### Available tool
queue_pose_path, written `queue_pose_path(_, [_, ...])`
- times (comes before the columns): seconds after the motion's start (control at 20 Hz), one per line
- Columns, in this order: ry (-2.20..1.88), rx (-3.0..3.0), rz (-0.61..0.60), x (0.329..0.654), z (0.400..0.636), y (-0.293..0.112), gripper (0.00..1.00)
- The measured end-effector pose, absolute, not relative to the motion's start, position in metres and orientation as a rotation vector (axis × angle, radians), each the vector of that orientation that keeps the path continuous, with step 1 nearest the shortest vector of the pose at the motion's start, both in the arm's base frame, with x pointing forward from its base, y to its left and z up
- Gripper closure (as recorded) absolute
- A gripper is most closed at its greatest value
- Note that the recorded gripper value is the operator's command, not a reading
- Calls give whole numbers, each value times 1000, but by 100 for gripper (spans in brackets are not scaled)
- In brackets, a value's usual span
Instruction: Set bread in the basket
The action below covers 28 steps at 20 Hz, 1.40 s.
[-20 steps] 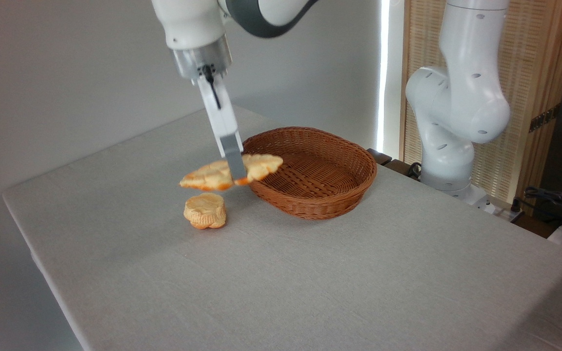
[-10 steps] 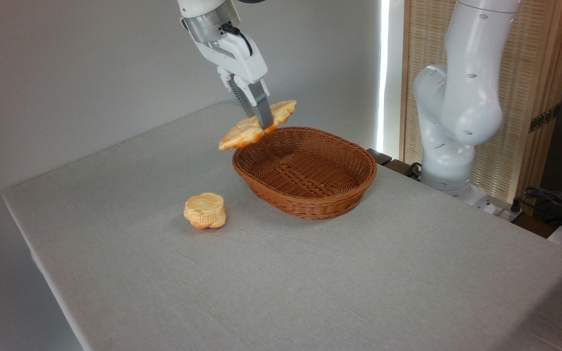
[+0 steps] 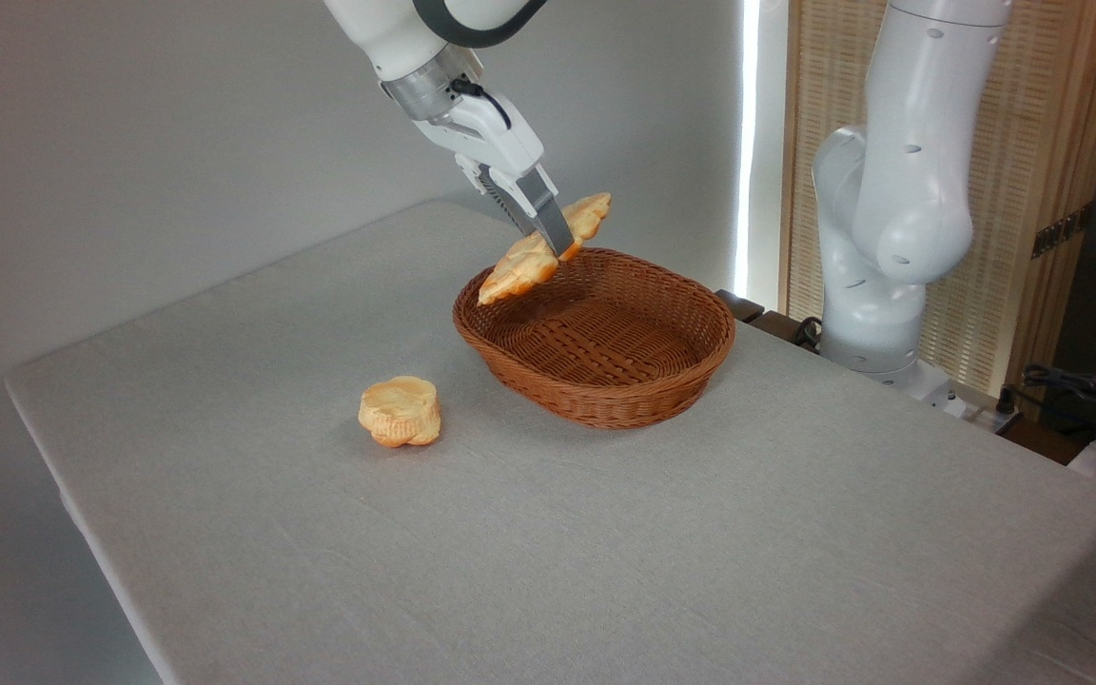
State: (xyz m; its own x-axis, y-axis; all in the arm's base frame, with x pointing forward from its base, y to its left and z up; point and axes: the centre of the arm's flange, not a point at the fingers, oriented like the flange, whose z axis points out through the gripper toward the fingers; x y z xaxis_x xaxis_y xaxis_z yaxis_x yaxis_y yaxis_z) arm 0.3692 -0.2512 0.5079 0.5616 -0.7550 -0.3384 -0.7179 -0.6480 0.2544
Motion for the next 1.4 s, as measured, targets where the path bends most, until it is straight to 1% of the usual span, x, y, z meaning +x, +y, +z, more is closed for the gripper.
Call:
queue_pose_path(0.2, [-1280,2695,-663,369,504,-254,0])
queue_pose_path(0.65, [-1313,2685,-665,364,504,-262,0])
queue_pose_path(0.85, [-1311,2689,-635,367,510,-263,0])
queue_pose_path(0.95, [-1299,2713,-548,378,521,-259,0])
queue_pose_path(1.05, [-1260,2765,-419,399,534,-244,0])
queue_pose_path(1.15, [-1187,2810,-259,432,546,-208,0])
queue_pose_path(1.25, [-1134,2856,-113,458,555,-176,0])
queue_pose_path(1.3, [-1099,2881,-12,475,560,-154,0])
queue_pose_path(1.4, [-1069,2897,66,489,563,-129,0])
